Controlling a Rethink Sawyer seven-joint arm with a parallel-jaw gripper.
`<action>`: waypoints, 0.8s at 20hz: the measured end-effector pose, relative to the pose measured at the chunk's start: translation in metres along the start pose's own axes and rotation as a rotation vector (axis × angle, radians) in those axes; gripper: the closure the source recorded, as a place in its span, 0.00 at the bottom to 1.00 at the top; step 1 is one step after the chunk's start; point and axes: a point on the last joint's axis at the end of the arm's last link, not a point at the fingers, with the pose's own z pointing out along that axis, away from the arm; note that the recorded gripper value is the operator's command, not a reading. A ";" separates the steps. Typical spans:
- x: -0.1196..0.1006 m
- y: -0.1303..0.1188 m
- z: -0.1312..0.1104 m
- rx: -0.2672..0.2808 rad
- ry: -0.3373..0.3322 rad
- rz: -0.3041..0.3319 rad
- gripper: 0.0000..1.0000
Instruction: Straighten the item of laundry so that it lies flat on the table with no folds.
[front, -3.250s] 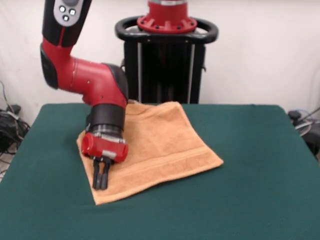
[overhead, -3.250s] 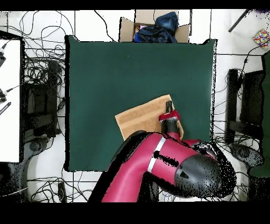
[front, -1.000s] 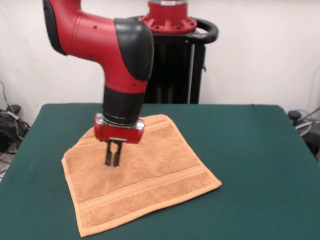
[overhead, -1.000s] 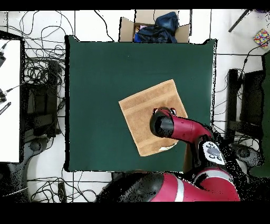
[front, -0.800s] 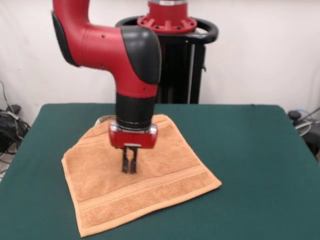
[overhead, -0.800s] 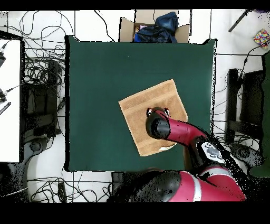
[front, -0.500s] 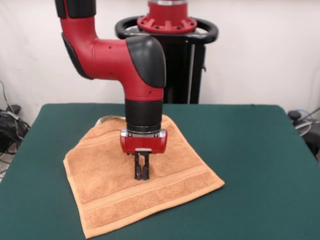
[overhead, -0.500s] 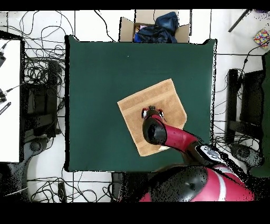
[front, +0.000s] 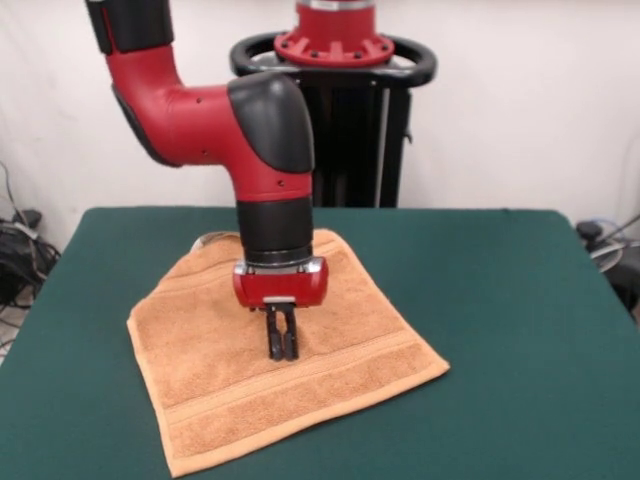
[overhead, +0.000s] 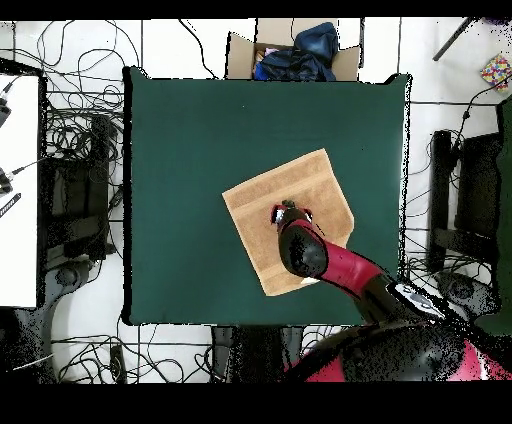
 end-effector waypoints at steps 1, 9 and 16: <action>0.000 -0.001 0.000 -0.006 -0.001 0.009 1.00; 0.001 -0.010 0.001 -0.101 -0.027 0.140 1.00; 0.005 -0.011 0.003 -0.158 -0.060 0.228 1.00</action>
